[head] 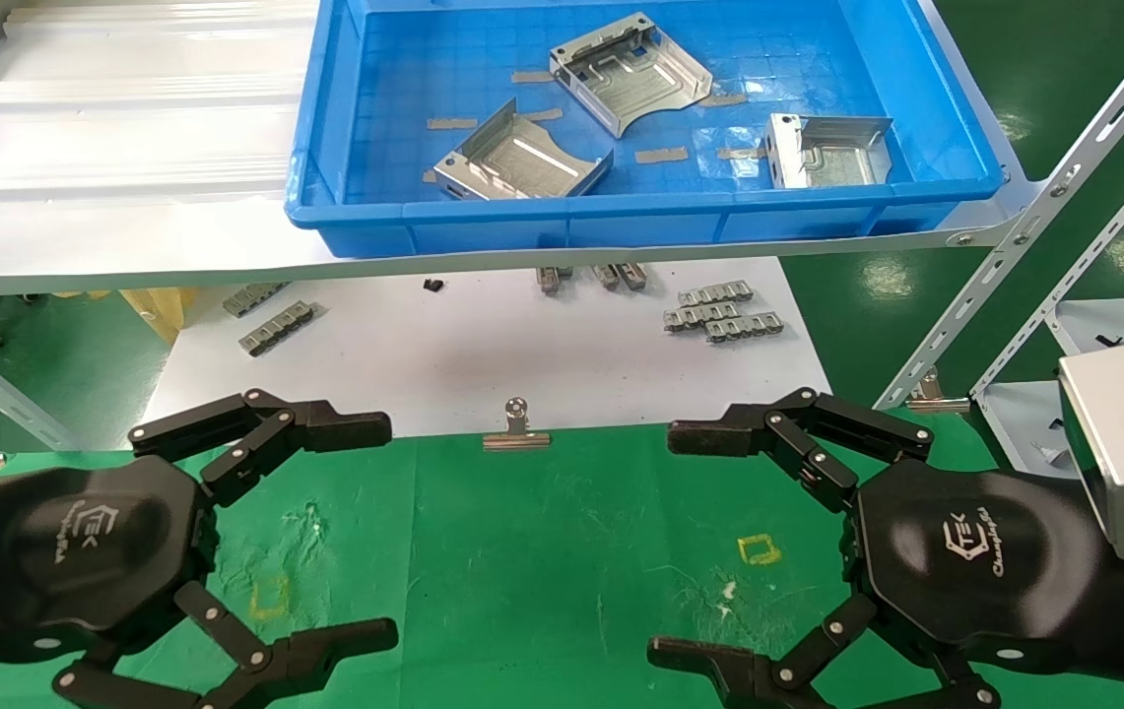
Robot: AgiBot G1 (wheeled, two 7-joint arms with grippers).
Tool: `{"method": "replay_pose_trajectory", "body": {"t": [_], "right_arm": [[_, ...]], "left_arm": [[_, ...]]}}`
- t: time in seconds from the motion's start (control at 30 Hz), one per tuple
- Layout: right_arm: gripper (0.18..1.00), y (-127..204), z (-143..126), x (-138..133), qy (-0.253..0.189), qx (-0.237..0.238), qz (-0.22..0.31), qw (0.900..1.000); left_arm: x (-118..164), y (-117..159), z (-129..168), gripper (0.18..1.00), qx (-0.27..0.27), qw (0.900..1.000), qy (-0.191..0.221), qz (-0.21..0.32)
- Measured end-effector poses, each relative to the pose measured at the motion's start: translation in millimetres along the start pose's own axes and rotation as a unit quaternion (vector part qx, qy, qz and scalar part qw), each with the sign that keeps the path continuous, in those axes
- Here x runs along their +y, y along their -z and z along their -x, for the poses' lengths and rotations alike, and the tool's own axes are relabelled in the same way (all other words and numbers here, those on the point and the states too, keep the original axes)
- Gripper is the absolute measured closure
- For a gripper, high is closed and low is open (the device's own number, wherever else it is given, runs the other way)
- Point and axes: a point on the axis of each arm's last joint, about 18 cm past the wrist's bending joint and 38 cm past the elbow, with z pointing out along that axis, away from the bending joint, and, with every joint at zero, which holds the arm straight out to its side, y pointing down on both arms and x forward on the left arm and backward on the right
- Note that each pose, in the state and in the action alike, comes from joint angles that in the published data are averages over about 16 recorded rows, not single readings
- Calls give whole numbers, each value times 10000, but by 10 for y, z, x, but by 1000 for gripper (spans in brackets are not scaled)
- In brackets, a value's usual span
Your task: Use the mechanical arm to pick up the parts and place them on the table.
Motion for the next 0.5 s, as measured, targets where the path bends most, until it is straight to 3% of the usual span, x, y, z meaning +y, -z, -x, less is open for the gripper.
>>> {"method": "replay_pose_trajectory", "body": {"t": [0.5], "right_arm": [[178,0,0,0,0,0,0,10000]], "left_arm": [[0,0,0,261,0,10000,0,0]]}}
